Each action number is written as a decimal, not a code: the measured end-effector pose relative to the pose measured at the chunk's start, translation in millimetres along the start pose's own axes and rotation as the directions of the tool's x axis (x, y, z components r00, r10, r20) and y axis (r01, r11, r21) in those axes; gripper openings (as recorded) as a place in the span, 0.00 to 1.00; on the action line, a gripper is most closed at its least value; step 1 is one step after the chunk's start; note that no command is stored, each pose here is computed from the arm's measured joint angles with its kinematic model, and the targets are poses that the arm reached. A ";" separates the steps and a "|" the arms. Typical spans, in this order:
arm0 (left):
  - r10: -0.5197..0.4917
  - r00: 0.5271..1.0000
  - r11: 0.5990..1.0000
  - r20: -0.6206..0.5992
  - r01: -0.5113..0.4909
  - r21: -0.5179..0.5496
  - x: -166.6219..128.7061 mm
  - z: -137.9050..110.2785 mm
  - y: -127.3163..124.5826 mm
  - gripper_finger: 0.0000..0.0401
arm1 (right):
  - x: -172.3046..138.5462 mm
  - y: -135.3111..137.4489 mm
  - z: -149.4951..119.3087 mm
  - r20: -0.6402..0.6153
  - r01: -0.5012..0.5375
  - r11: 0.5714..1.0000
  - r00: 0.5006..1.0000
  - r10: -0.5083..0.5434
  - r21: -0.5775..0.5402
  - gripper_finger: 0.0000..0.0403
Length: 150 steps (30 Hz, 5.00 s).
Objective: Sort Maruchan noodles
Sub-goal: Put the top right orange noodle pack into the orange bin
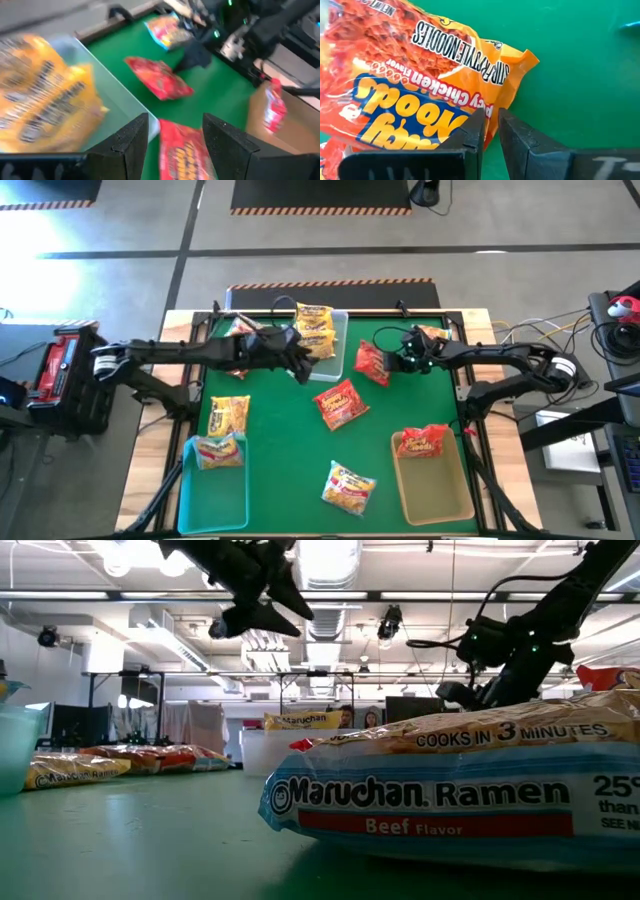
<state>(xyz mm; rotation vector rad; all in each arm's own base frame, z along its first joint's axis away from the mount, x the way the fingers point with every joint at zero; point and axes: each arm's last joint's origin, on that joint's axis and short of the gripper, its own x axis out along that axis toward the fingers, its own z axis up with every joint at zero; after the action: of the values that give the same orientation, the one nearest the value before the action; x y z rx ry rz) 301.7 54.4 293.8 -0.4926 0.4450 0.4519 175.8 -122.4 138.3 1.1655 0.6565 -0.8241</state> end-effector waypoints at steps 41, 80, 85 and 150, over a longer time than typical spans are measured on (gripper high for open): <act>-0.185 0.972 0.826 0.145 0.234 -0.513 122.4 -59.7 -41.7 0.42 | -18.4 29.4 20.2 0.075 -0.036 0.830 0.993 0.093 -0.557 0.11; -0.087 0.996 0.794 0.035 0.091 -0.601 116.8 -85.7 -55.0 0.42 | 19.3 43.3 -37.7 -0.312 -0.292 0.554 0.948 0.061 -0.780 0.11; -0.048 0.999 0.772 0.021 0.051 -0.634 120.7 -94.3 -55.0 0.42 | 21.4 46.7 -37.0 -0.296 -0.297 0.538 0.951 0.091 -0.788 0.11; 0.087 0.966 0.805 -0.243 -0.211 -0.554 186.5 -101.4 -91.1 0.63 | 26.5 32.2 -58.9 -0.337 -0.332 0.487 0.938 0.080 -0.808 0.11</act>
<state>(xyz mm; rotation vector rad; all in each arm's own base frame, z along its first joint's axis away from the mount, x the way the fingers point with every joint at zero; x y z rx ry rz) 469.2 -15.6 151.1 -1.1119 0.5491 0.6996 215.6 -65.8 117.6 0.3825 0.9659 -0.0381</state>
